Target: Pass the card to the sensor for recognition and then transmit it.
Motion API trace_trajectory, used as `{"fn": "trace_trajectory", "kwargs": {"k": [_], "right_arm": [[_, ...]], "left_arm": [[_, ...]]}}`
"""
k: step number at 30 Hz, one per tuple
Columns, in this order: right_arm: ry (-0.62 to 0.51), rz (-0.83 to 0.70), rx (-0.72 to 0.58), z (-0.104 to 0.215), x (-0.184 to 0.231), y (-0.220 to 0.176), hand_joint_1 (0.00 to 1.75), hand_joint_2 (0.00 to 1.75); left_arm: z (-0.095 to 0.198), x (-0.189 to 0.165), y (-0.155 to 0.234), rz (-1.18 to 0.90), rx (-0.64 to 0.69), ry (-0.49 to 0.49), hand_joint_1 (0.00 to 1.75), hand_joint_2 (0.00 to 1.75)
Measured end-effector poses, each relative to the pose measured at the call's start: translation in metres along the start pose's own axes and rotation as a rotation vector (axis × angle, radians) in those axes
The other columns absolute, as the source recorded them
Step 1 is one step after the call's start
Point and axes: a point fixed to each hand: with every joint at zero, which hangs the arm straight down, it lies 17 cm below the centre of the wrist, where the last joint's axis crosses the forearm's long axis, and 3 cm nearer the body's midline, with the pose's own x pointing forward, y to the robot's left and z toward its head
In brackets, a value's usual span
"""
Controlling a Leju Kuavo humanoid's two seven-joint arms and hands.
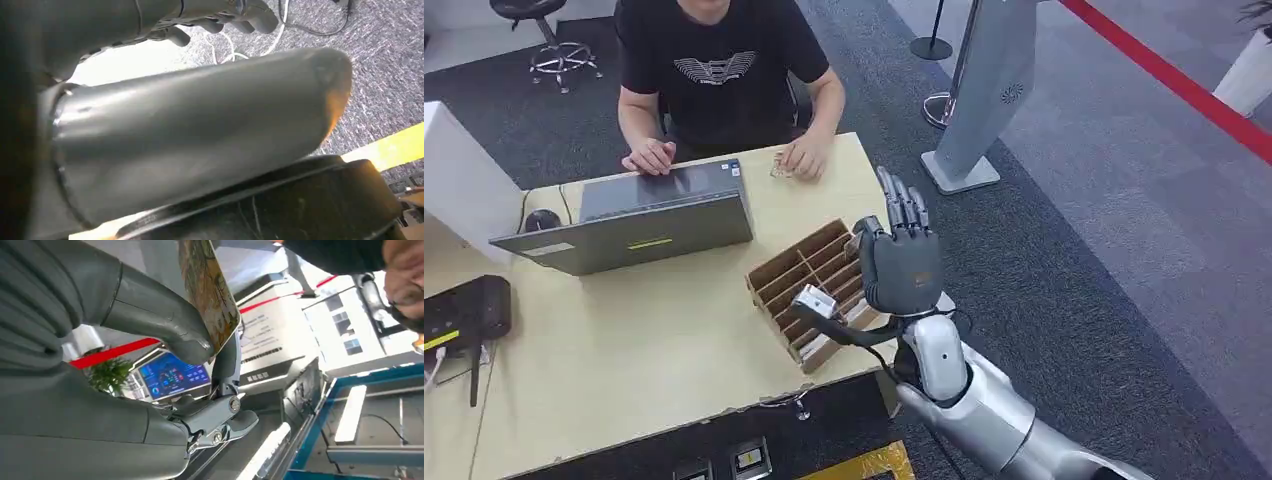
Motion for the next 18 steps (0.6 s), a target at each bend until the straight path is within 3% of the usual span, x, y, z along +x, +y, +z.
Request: {"fn": "trace_trajectory", "kwargs": {"k": [8,18], "right_arm": [[-0.088,-0.130,-0.110,-0.036,0.024,-0.031,1.75,1.75],[-0.024,-0.159,-0.241,-0.080,0.011,-0.052,1.75,1.75]], "left_arm": [[-0.002,0.012,0.002,-0.020,-0.009,-0.029,0.00,0.00],[-0.005,0.038,0.009,-0.030,-0.008,-0.067,0.00,0.00]]}}
